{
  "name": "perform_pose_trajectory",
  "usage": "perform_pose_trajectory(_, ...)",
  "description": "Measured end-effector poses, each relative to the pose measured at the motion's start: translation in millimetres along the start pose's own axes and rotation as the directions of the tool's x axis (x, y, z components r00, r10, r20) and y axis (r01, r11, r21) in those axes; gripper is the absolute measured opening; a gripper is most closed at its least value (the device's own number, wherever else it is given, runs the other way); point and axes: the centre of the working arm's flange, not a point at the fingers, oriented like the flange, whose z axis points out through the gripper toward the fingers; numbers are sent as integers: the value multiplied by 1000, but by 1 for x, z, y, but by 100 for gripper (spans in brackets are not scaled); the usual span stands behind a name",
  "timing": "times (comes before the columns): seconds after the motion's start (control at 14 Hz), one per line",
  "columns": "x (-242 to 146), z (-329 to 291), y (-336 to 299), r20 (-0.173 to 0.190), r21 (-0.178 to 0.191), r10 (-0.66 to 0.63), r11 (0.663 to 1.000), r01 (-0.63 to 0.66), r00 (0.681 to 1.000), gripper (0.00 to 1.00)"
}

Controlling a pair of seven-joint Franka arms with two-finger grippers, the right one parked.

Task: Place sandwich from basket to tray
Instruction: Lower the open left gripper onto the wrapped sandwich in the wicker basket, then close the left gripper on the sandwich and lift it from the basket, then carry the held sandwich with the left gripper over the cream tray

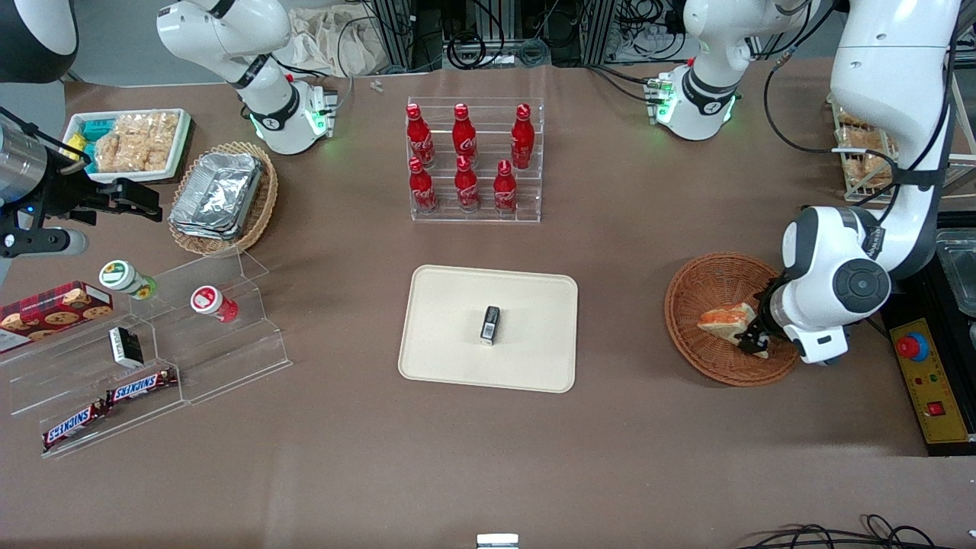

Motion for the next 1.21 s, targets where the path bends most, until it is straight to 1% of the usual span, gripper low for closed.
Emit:
perform_pose_trajectory(0.21, 0, 3, 1, -1, -23, -18, 1000, 18, 1000, 100)
perform_pose_trajectory(0.29, -1, 4, 3, 0, -39, -53, 998, 53, 999, 93)
perform_pose_trajectory(0.36, -3, 4, 6, 0, -50, -89, 995, 89, 996, 81)
perform_pose_trajectory(0.43, -5, 5, 8, 2, -55, -109, 992, 109, 994, 71)
perform_pose_trajectory(0.57, -10, 3, 13, 0, -66, -114, 991, 114, 993, 48)
perform_pose_trajectory(0.64, -11, -2, 16, -4, -77, -112, 991, 112, 994, 40)
perform_pose_trajectory(0.79, -8, -18, 25, -16, -108, -108, 989, 106, 994, 33)
perform_pose_trajectory(0.86, -4, -31, 28, -24, -119, -101, 988, 97, 995, 32)
perform_pose_trajectory(0.93, 1, -49, 32, -32, -119, -86, 990, 82, 996, 31)
perform_pose_trajectory(1.0, 6, -73, 35, -38, -109, -67, 992, 62, 997, 29)
perform_pose_trajectory(1.07, 10, -102, 39, -43, -98, -31, 995, 26, 999, 24)
perform_pose_trajectory(1.14, 9, -133, 44, -49, -93, 27, 995, -32, 998, 19)
perform_pose_trajectory(1.21, 3, -163, 49, -58, -95, 115, 988, -120, 992, 19)
